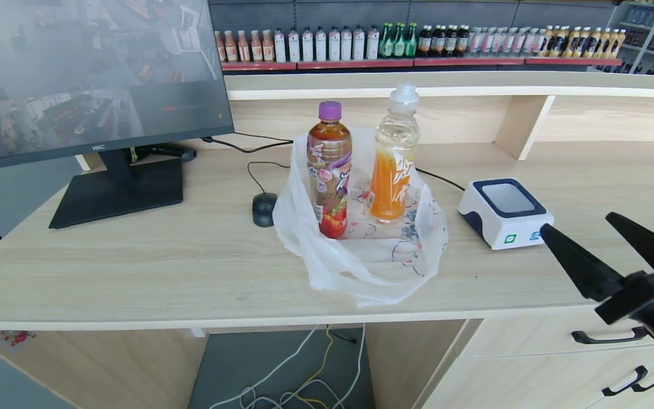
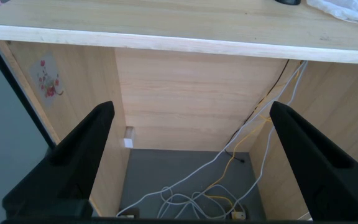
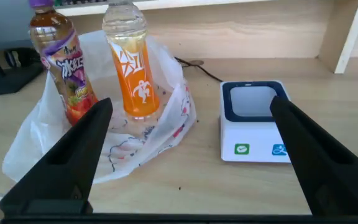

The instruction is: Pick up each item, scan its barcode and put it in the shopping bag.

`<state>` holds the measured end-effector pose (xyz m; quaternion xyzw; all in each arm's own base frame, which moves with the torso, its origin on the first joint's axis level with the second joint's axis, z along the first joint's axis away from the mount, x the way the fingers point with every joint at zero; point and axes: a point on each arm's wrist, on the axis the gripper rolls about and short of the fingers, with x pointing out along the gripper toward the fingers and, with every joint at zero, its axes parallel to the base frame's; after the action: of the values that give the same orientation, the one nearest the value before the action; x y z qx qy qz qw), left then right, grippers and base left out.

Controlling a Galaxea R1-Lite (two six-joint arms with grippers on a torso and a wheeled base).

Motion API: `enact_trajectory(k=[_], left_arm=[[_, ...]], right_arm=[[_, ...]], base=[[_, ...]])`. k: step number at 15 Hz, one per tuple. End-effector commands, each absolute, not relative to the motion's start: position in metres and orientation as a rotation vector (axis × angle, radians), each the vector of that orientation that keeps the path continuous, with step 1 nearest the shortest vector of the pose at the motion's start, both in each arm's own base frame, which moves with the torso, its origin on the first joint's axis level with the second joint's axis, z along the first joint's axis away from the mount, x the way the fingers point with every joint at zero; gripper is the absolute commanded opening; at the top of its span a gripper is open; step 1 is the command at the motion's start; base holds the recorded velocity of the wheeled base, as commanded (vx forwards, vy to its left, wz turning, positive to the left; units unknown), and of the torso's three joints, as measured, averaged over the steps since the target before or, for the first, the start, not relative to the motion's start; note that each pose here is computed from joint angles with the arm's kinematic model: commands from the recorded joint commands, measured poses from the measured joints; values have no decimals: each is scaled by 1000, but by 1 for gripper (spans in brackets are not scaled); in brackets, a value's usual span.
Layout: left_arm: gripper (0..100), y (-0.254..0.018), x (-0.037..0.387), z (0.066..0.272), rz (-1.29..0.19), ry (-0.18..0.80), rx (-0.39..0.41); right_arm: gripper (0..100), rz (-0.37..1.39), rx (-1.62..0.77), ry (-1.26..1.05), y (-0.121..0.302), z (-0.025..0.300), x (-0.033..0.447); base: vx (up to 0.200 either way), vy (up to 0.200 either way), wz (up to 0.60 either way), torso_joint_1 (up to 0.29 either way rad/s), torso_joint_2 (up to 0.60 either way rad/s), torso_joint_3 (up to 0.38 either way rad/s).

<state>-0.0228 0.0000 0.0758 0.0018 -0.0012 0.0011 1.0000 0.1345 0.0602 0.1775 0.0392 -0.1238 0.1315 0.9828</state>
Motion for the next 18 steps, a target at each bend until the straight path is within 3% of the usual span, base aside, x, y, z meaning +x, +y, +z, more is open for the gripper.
enact_trajectory(k=[1,5,10,15,18], left_arm=[[100,0,-23,76,2,-3,5],[100,0,-23,76,3,-3,6],[100,0,-23,76,3,-3,3],[100,0,-23,76,3,-3,3],[100,0,-23,76,3,-3,3]], right_arm=[[100,243,113,-277,34,176,87],[100,283,-13,-135,15,147,40],[100,389,-93,-1,-10,83,-15],[100,440,-92,14,-10,82,-18],[100,321,-106,78,-6,83,-15]], base=[[0,0,0,0,0,0],[0,0,0,0,0,0],[0,0,0,0,0,0],[0,0,0,0,0,0],[0,0,0,0,0,0]])
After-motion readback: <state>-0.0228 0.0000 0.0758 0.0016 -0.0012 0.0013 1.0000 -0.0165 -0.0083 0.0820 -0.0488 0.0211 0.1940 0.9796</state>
